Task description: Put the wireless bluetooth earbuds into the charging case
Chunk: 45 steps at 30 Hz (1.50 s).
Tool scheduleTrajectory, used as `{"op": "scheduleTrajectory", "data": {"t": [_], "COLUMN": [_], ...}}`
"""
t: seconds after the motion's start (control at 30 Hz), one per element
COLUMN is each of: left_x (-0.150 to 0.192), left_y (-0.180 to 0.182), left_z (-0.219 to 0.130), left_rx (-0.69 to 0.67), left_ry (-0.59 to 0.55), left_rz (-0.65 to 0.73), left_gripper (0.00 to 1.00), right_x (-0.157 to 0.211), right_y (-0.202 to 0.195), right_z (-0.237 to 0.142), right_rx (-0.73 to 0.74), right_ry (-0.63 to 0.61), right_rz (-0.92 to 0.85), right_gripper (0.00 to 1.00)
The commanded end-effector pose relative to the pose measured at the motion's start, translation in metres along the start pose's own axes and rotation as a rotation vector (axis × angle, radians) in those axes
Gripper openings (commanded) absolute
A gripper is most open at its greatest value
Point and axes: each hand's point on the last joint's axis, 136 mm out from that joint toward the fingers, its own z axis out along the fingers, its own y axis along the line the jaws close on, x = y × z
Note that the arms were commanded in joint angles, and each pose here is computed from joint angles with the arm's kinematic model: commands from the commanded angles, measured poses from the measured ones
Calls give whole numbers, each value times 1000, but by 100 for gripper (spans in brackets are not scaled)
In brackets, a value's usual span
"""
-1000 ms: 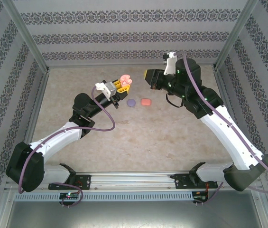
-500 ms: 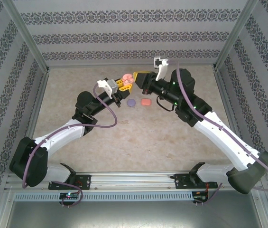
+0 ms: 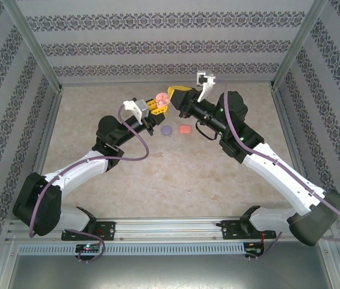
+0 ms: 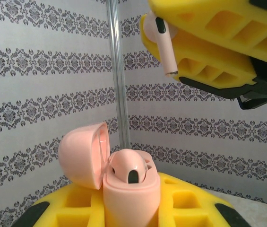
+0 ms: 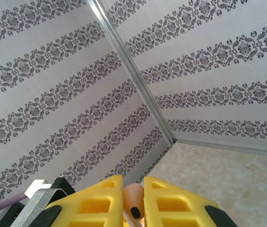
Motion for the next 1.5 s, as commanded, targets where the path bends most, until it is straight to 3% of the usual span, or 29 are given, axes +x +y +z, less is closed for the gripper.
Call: {"op": "scheduleTrajectory", "data": {"t": [0.0, 0.73, 1.27, 1.37, 1.47], "left_x": [-32, -40, -46, -44, -43], "left_y": [-10, -11, -11, -11, -11], "left_z": [5, 5, 7, 7, 7], "left_rx": [43, 45, 42, 42, 42], "left_ry": [-100, -115, -123, -119, -115], "left_rz": [24, 36, 43, 41, 40], "left_gripper": [0, 0, 0, 0, 0], "right_x": [1, 37, 66, 62, 51], "right_y": [1, -24, -21, -23, -28], "right_z": [3, 11, 6, 7, 6], "right_rx": [-10, 39, -5, 10, 46], "right_ry": [-20, 56, 164, 151, 117], "right_rz": [-14, 12, -39, -36, -27], "right_gripper": [15, 14, 14, 20, 48]}}
